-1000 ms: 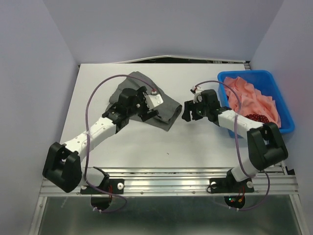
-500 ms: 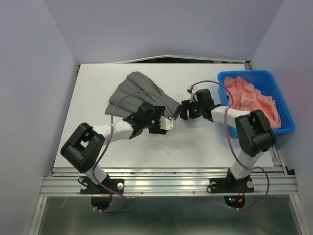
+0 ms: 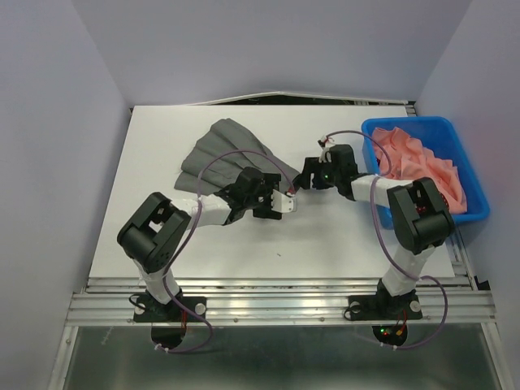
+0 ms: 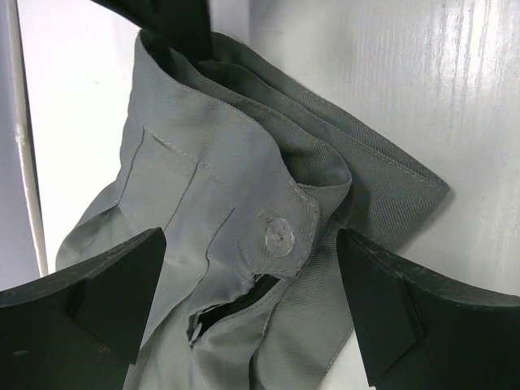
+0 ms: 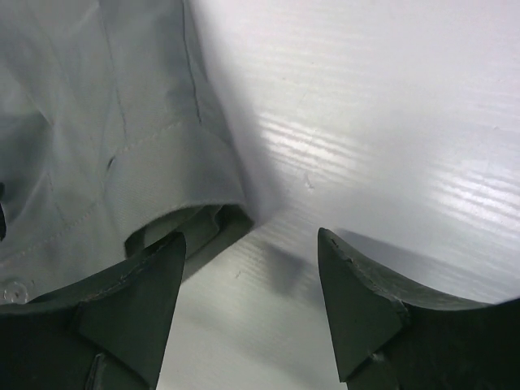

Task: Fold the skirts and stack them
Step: Fold the skirt

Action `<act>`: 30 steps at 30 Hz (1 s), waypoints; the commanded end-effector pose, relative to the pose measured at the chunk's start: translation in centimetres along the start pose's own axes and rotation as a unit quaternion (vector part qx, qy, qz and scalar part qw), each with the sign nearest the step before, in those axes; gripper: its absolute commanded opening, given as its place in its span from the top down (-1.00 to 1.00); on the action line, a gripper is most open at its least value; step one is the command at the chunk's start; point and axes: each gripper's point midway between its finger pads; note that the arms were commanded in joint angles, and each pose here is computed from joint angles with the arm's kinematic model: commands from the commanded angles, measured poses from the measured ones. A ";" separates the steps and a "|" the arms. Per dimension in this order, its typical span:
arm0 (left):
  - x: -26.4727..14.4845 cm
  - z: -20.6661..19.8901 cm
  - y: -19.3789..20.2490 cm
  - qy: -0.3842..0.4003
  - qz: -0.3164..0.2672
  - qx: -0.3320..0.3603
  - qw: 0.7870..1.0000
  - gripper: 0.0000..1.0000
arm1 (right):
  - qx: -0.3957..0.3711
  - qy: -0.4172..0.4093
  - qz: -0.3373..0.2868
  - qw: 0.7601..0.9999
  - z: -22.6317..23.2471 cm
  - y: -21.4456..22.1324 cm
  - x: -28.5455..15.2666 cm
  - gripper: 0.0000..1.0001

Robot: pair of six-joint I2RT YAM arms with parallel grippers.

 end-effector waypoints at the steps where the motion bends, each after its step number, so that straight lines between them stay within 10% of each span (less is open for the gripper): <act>1: 0.4 1.4 -2.1 -0.018 -0.032 0.004 0.999 -0.97 | 0.051 0.011 -0.051 0.997 -1.4 -2.3 1.0 -0.42; 30: 1.1 0.1 -0.3 0.019 0.006 0.043 0.999 -0.97 | 0.210 0.046 0.035 0.976 -4.4 2.1 1.7 -0.34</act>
Point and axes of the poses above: each gripper's point midway between its finger pads, its own x axis out along the fingers, its own z axis along the line the jaws close on, y = z × x, and after that the axes turned 12 degrees about -x, right-handed
